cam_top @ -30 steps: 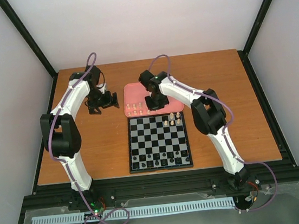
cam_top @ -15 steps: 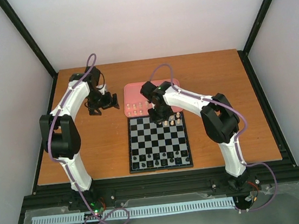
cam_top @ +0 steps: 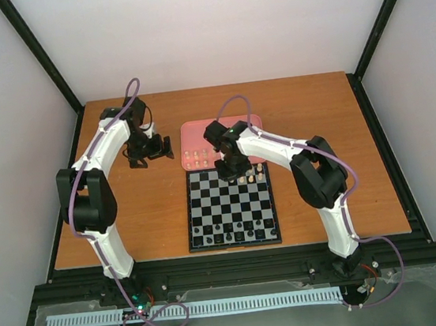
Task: Set up the chess pieces on the board
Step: Place the chess piece on the chessboard, then pick up the chess piece from the storage box, then place the chess piece on the chessboard.
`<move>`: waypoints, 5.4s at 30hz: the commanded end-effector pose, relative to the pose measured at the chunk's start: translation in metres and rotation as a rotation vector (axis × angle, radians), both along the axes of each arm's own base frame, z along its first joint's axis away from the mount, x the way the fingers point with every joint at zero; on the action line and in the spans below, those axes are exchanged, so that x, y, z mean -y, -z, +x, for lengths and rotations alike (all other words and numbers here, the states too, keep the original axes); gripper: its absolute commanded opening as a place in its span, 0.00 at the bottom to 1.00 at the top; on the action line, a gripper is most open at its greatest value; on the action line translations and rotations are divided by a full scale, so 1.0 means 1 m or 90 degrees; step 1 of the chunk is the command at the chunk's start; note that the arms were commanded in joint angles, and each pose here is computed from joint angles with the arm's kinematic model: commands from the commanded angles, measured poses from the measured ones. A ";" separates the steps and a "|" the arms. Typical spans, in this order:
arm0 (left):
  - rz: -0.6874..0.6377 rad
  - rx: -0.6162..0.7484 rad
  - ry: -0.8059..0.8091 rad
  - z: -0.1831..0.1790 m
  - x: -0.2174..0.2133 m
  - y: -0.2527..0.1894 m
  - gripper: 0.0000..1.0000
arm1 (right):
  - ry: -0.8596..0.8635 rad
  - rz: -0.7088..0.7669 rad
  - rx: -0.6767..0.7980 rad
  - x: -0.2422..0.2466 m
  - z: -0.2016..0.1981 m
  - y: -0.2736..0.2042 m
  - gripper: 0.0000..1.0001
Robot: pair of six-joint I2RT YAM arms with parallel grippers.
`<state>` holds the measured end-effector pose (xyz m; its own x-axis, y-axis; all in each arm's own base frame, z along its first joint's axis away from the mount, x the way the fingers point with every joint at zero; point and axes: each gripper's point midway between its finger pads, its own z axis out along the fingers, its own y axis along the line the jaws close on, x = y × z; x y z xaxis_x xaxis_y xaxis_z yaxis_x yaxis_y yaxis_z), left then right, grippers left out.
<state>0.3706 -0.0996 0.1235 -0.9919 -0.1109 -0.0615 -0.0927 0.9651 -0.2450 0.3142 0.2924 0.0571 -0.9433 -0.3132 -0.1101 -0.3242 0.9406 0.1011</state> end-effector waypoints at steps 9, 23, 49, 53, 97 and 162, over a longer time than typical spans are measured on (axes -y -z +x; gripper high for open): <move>-0.009 0.029 -0.003 0.002 0.002 -0.015 1.00 | -0.010 -0.026 -0.006 -0.002 0.001 0.018 0.07; -0.011 0.028 -0.004 0.001 0.002 -0.014 1.00 | -0.013 -0.018 0.007 -0.004 0.004 0.011 0.27; -0.013 0.032 -0.003 -0.001 0.003 -0.017 1.00 | 0.003 0.034 0.124 -0.047 0.069 -0.014 0.39; -0.012 0.032 -0.003 -0.001 0.002 -0.017 1.00 | 0.005 0.023 0.120 -0.049 0.074 -0.006 0.39; -0.008 0.024 -0.002 -0.001 0.001 -0.011 1.00 | 0.017 0.014 0.091 -0.039 0.094 0.022 0.04; -0.013 0.029 -0.004 -0.004 0.002 -0.014 1.00 | -0.060 0.023 0.000 -0.031 0.001 0.022 0.16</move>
<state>0.3646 -0.0992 0.1253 -0.9914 -0.1111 -0.0689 -0.0906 0.9639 -0.2504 0.3137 0.3221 0.0373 -0.9114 -0.3916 -0.1265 -0.4077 0.9010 0.1483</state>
